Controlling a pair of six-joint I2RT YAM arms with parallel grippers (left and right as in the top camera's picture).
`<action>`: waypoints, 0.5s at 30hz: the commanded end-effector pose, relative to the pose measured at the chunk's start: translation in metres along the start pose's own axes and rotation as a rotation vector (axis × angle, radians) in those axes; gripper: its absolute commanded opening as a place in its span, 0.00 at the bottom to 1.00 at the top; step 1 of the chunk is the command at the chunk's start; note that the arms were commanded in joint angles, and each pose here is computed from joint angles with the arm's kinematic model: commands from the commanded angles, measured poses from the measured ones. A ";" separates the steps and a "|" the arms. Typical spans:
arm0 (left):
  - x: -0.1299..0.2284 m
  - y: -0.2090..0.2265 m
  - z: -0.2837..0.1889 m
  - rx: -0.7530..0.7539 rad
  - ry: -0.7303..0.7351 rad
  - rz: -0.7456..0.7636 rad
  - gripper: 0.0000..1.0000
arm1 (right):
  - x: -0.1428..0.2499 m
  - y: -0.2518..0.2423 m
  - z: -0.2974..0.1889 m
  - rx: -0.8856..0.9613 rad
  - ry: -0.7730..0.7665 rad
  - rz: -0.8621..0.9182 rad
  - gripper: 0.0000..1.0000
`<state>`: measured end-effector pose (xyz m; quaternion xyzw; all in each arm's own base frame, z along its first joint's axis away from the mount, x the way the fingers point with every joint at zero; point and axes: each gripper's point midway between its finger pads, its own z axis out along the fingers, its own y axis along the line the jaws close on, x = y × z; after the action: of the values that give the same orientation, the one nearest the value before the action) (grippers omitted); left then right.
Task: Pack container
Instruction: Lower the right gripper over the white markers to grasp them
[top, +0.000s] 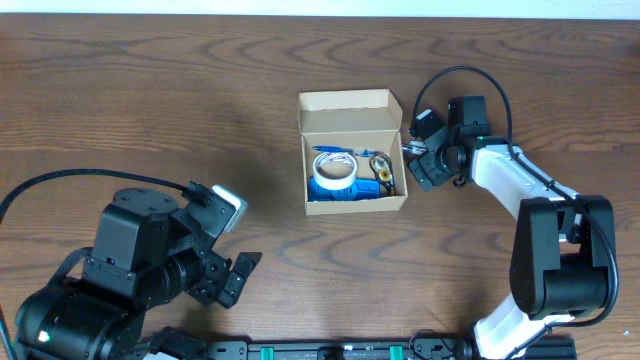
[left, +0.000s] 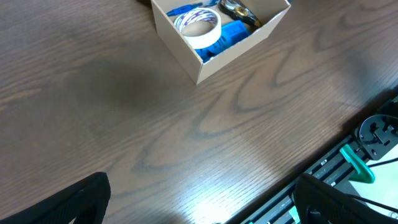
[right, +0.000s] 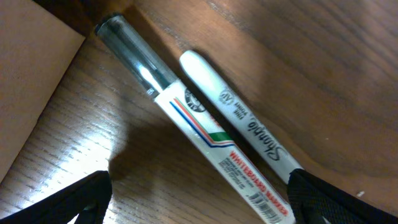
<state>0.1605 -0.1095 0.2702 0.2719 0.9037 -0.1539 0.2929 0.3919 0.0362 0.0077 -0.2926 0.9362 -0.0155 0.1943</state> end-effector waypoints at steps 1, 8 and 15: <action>-0.001 -0.002 -0.002 0.011 -0.007 0.006 0.95 | 0.003 0.001 0.004 -0.023 -0.008 0.058 0.96; -0.001 -0.002 -0.002 0.011 -0.006 0.006 0.95 | 0.009 -0.005 0.001 -0.096 -0.037 0.170 0.97; -0.001 -0.002 -0.002 0.011 -0.007 0.006 0.95 | 0.016 -0.004 0.000 -0.101 -0.008 0.170 0.98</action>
<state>0.1605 -0.1095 0.2702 0.2719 0.9037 -0.1539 0.2929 0.3844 0.0205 0.0057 -0.2265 0.9550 0.0362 0.1878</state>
